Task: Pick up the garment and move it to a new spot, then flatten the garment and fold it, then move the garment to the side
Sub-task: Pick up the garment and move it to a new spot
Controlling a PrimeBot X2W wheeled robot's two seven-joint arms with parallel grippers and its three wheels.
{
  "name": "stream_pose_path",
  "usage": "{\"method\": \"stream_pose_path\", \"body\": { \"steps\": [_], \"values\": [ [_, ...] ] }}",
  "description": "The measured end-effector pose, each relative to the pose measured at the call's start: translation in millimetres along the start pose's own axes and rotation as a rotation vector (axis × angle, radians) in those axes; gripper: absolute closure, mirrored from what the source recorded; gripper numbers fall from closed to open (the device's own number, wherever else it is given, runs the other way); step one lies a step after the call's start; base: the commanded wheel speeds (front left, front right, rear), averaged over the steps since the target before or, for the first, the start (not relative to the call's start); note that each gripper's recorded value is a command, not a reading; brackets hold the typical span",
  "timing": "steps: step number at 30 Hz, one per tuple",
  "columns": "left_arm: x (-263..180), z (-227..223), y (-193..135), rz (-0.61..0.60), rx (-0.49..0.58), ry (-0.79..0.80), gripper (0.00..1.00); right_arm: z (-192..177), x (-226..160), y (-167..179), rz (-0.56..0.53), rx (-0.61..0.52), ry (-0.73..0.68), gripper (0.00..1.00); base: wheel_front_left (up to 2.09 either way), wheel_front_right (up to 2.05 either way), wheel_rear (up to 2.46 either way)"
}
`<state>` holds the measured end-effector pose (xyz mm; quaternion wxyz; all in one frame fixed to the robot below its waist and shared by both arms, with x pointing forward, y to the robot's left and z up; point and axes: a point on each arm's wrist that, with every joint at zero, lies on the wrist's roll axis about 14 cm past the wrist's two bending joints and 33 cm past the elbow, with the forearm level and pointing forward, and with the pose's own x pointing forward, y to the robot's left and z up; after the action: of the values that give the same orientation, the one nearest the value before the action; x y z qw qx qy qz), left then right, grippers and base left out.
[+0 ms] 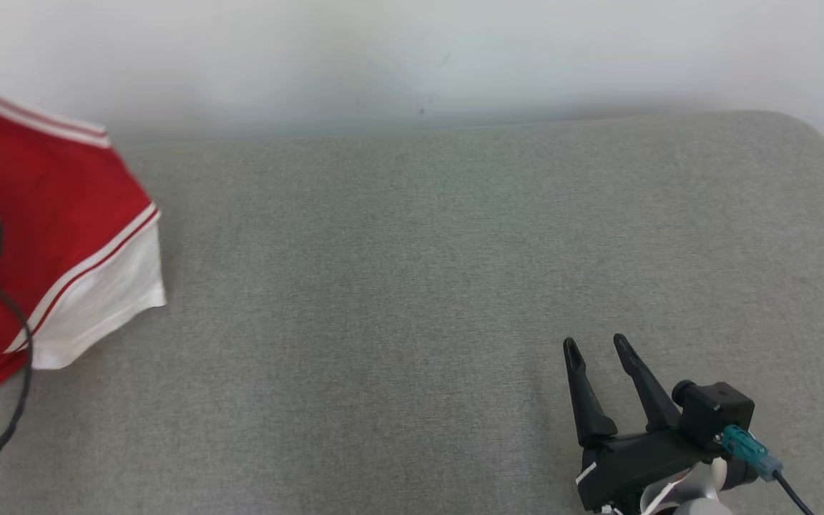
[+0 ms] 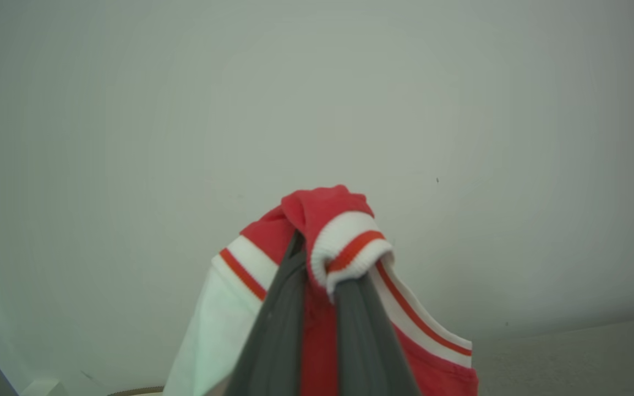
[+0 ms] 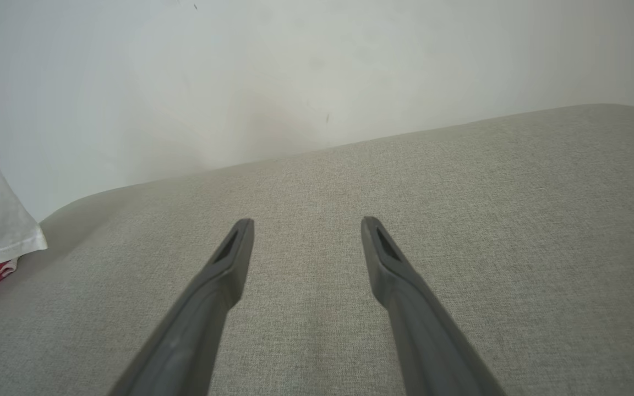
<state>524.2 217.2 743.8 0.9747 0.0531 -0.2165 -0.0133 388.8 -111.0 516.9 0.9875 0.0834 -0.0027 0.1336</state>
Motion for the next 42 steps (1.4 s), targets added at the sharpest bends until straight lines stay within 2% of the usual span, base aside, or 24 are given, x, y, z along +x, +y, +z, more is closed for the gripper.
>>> {"method": "stream_pose_path", "body": {
  "steps": [5, 16, 24, 27, 30, 33, 42],
  "values": [
    [8, 41, -48, -0.106, -0.028, -0.094, 1.0, 0, -10, -8, -0.033, 0.009, -0.003, 0.0, 0.0, 0.0, 0.0],
    [13, 111, -178, -0.397, -0.151, -0.229, 1.0, 4, -37, -36, -0.141, 0.038, -0.037, 0.0, 0.0, 0.0, 0.0],
    [-3, 140, -274, -0.614, -0.276, -0.26, 1.0, 4, -62, -59, -0.236, 0.06, -0.057, 0.0, 0.0, 0.0, 0.0],
    [-13, 144, -300, -0.674, -0.327, -0.258, 1.0, 4, -70, -67, -0.271, 0.059, -0.062, 0.0, 0.0, 0.0, 0.0],
    [-20, 134, -311, -0.699, -0.36, -0.233, 1.0, 3, -74, -73, -0.291, 0.057, -0.06, 0.0, 0.0, 0.0, 0.0],
    [-25, 103, -306, -0.674, -0.394, -0.15, 1.0, 1, -73, -75, -0.293, 0.047, -0.053, 0.0, 0.0, 0.0, 0.0],
    [-44, -1, -245, -0.489, -0.389, 0.085, 1.0, -2, -49, -55, -0.207, 0.026, -0.019, 0.0, 0.0, 0.0, 0.0]
  ]
}}
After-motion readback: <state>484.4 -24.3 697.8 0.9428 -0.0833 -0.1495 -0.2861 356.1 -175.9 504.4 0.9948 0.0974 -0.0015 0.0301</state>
